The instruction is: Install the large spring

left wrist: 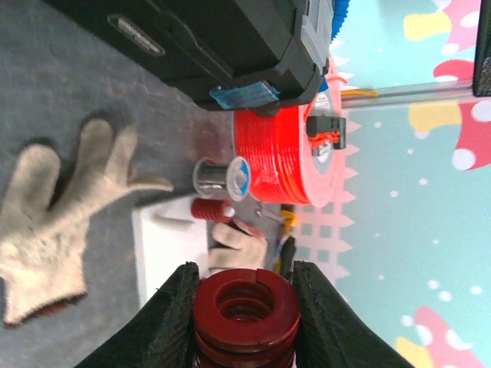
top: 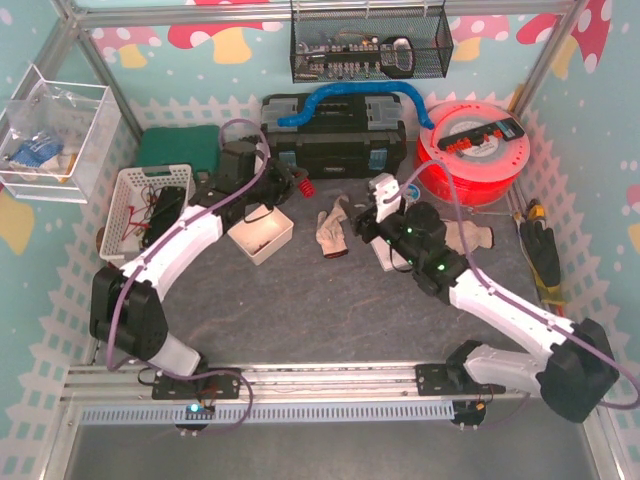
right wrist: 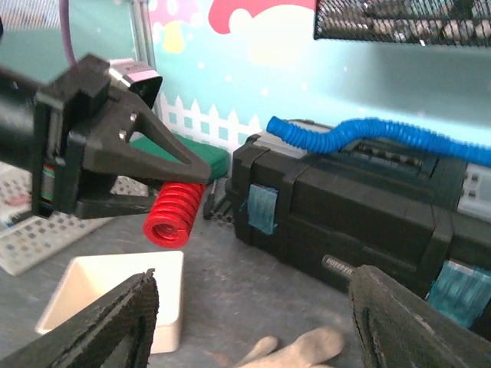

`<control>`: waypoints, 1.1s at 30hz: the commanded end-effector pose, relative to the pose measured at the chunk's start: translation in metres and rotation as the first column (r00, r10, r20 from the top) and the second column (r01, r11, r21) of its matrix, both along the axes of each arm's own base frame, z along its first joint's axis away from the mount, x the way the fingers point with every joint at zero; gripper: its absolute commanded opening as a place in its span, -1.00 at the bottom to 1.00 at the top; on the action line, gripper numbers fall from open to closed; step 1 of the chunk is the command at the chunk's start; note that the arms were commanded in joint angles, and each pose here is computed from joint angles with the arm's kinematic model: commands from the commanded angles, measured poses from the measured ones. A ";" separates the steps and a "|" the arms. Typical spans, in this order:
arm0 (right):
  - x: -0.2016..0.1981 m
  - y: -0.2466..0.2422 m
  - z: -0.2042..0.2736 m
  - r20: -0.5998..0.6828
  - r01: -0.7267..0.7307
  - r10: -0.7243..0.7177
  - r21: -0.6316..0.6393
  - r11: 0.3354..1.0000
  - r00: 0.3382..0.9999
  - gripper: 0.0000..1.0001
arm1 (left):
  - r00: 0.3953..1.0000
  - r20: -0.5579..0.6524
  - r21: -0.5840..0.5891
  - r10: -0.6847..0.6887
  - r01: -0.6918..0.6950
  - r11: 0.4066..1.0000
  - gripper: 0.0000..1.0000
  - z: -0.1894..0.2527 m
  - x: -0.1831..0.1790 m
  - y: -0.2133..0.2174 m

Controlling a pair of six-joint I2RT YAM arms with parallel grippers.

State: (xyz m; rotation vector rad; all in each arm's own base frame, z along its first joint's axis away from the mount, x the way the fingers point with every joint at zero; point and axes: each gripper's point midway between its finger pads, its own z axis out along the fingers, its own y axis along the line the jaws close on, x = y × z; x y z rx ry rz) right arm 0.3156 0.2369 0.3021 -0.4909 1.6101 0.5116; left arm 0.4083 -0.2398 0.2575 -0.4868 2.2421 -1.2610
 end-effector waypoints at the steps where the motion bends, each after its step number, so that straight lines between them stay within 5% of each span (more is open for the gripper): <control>1: 0.010 0.012 0.020 0.296 0.066 -0.021 -0.142 0.988 0.955 0.38 | 0.987 -0.132 -0.231 0.090 -0.119 0.966 -0.89 0.028 -0.012 -0.004; 9: 0.020 0.053 0.002 0.345 -0.033 0.099 -0.192 0.981 0.933 0.13 | 0.990 -0.132 -0.295 0.057 -0.094 0.951 -0.93 0.048 -0.015 -0.028; 20: 0.037 0.078 -0.003 0.334 -0.068 0.128 -0.186 0.980 0.934 0.11 | 0.989 -0.141 -0.289 0.041 -0.081 0.954 -0.94 0.043 -0.016 -0.033; 33: 0.044 0.087 -0.007 0.320 -0.078 0.137 -0.190 0.979 0.937 -0.39 | 0.990 -0.141 -0.295 0.031 -0.072 0.953 -0.94 0.040 -0.015 -0.031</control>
